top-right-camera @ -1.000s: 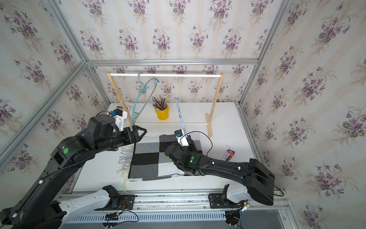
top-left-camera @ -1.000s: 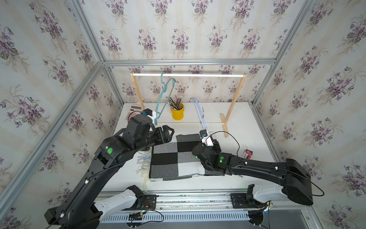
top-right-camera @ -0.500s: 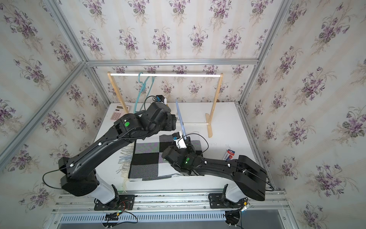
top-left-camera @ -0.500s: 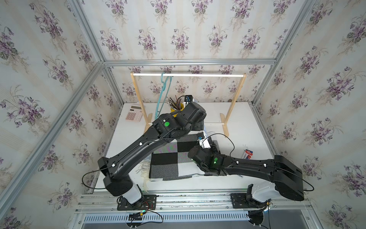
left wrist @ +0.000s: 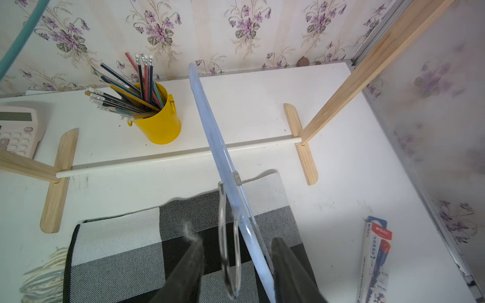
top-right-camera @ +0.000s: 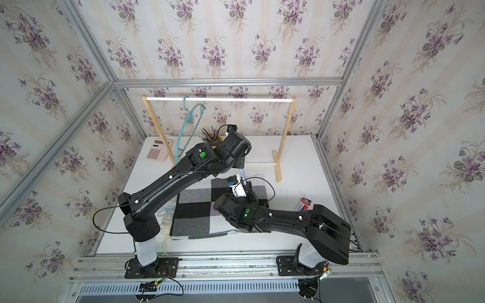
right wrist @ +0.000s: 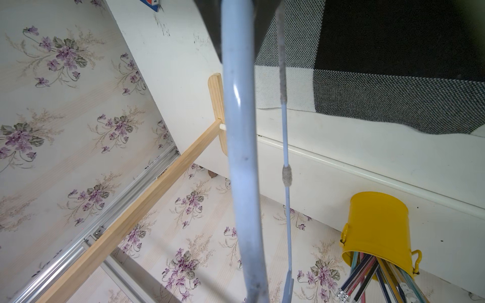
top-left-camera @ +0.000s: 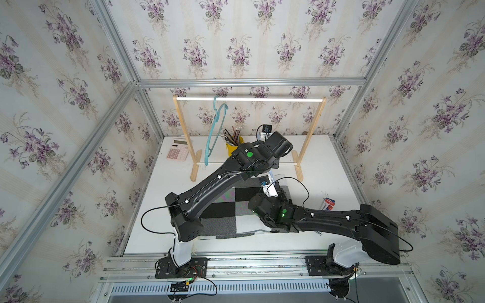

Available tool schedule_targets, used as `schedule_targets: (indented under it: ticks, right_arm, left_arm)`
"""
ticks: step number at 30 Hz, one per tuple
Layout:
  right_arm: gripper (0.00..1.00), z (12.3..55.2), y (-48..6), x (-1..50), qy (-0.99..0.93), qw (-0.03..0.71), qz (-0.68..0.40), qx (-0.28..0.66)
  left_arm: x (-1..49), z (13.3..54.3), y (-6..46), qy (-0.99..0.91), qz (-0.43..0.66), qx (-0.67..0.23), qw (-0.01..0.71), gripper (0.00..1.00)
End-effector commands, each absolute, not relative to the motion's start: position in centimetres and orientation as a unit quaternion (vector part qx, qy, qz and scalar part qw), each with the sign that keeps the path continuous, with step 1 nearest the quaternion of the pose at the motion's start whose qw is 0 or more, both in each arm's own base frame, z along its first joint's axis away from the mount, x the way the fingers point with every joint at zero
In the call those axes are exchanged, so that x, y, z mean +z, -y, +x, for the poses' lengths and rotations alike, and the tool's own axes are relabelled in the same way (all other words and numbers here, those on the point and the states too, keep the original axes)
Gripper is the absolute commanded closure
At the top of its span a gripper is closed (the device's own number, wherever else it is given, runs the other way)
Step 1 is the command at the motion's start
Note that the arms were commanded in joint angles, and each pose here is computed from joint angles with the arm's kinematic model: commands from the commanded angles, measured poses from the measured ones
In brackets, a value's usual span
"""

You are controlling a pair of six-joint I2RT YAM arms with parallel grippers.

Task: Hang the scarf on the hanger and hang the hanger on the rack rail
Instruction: Pick up the hanger from the clothesline.

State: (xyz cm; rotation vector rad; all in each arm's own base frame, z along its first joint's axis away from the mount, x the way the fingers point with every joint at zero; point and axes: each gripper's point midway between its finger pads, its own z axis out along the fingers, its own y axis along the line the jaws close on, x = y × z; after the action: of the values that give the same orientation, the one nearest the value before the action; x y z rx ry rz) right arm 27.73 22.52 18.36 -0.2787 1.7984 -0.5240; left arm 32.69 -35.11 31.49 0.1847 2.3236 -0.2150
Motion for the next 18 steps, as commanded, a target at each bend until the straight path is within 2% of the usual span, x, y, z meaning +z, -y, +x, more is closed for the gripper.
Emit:
schedule_targets:
  ticks: [1, 4, 6, 8, 10, 11, 12, 13, 16, 18]
  right_arm:
    - [1.0, 27.9, -22.4, 19.1, -0.763, 0.597, -0.099, -0.227]
    - [1.0, 27.9, -22.5, 19.1, -0.764, 0.597, -0.098, -0.226]
    - [1.0, 27.8, -22.4, 19.1, -0.764, 0.596, -0.097, -0.225]
    - [1.0, 27.8, -22.3, 19.1, -0.766, 0.595, -0.096, -0.224]
    - [1.0, 27.7, -22.3, 19.0, -0.771, 0.59, -0.097, -0.219]
    - [0.97, 27.7, -22.5, 18.9, -0.776, 0.585, -0.101, -0.213]
    - [0.81, 27.6, -22.7, 18.7, -0.784, 0.576, -0.108, -0.204]
    - [0.56, 27.5, -23.1, 18.5, -0.793, 0.567, -0.117, -0.191]
    - [0.04, 26.6, -24.2, 17.9, -0.821, 0.534, -0.147, -0.139]
    - [0.0, 25.6, -25.0, 17.3, -0.84, 0.505, -0.176, -0.089]
  left_arm:
    - [31.1, 33.0, 34.5, -0.916, 0.056, -0.067, 0.391, 0.6]
    - [30.4, 33.1, 34.5, -0.919, 0.054, -0.062, 0.386, 0.71]
    - [30.3, 33.2, 34.5, -0.919, 0.052, -0.061, 0.386, 0.83]
    - [30.5, 33.2, 34.5, -0.918, 0.051, -0.062, 0.388, 0.99]
    - [30.5, 33.3, 34.3, -0.918, 0.049, -0.058, 0.39, 1.0]
    - [30.6, 33.3, 34.2, -0.917, 0.049, -0.059, 0.391, 1.0]
    - [30.8, 33.4, 34.2, -0.916, 0.049, -0.061, 0.393, 1.0]
    - [30.9, 33.4, 34.2, -0.915, 0.051, -0.062, 0.395, 1.0]
    - [31.5, 33.7, 34.0, -0.912, 0.054, -0.066, 0.401, 1.0]
    - [32.0, 34.0, 33.7, -0.91, 0.056, -0.068, 0.406, 1.0]
